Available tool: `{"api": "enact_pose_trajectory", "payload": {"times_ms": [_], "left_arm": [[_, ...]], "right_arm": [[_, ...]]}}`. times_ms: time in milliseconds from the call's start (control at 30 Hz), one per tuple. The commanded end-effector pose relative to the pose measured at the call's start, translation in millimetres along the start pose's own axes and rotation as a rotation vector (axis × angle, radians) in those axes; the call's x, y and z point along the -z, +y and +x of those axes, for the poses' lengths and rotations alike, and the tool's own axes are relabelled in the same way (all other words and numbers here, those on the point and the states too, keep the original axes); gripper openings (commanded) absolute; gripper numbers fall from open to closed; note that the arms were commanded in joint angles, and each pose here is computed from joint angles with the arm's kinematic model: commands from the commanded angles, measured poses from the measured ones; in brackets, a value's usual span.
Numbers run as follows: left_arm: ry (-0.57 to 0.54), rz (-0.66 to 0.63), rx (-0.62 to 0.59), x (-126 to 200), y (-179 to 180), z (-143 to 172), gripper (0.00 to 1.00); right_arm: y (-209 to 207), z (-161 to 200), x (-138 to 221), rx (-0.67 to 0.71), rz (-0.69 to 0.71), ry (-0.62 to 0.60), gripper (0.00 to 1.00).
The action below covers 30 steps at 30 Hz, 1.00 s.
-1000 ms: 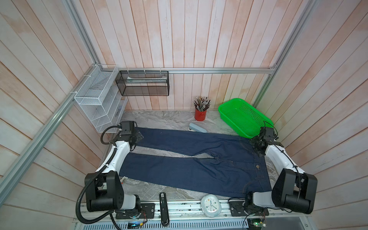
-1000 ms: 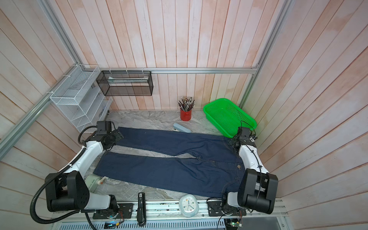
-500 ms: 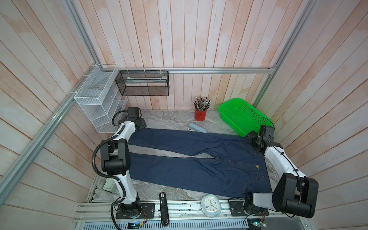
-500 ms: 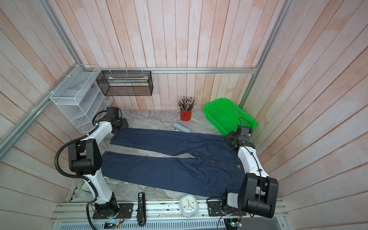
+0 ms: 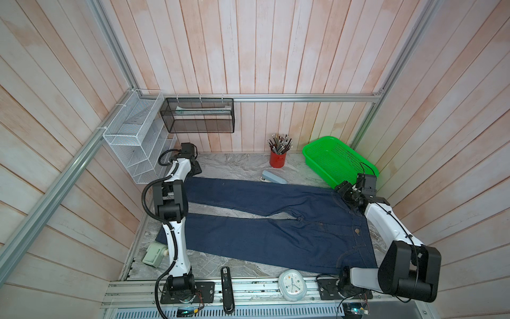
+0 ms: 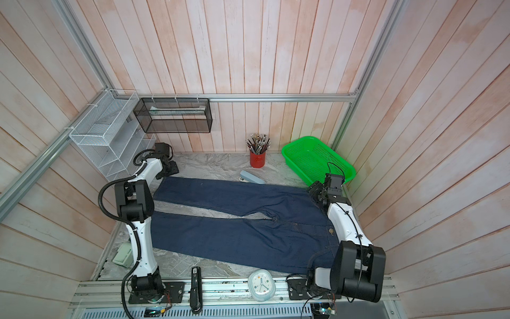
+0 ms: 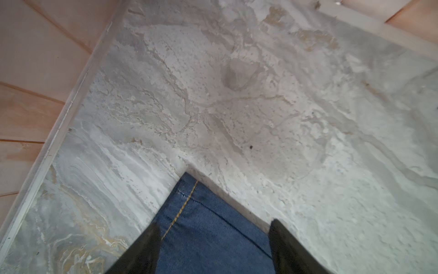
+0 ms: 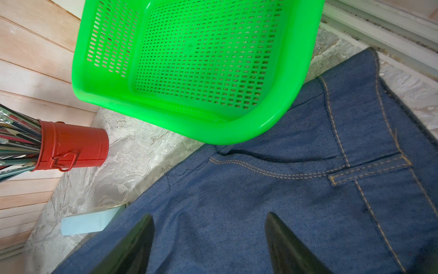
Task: Fold and stack the trousers
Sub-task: Fold the trousers at the center of the table.
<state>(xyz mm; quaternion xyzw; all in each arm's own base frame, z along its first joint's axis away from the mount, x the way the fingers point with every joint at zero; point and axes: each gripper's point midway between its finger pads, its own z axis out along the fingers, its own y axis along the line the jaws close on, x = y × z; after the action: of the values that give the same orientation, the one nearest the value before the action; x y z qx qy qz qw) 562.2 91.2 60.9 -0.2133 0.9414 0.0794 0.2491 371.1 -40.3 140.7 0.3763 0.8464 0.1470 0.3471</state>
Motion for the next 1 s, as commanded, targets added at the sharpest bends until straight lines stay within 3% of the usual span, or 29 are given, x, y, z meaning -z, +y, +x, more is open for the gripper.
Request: {"api": "enact_pose_trajectory", "payload": {"times_ms": [0, 233, 533, 967], "left_arm": [[0.054, -0.04, 0.023, -9.7, 19.4, 5.1, 0.73], [0.085, -0.008, 0.071, -30.8, 32.3, 1.9, 0.71], [0.1, 0.049, 0.04, -51.3, 20.5, -2.2, 0.64], [0.179, 0.035, 0.021, -68.0, 27.4, 23.9, 0.48]], "right_arm": [[12.0, -3.9, 4.1, 0.029, -0.04, -0.005, 0.75], [14.1, -2.3, 2.5, 0.026, -0.054, 0.002, 0.75], [14.6, -3.2, 3.5, 0.03, -0.05, 0.005, 0.75], [15.4, -3.3, 7.1, 0.025, -0.053, 0.004, 0.75]]}}
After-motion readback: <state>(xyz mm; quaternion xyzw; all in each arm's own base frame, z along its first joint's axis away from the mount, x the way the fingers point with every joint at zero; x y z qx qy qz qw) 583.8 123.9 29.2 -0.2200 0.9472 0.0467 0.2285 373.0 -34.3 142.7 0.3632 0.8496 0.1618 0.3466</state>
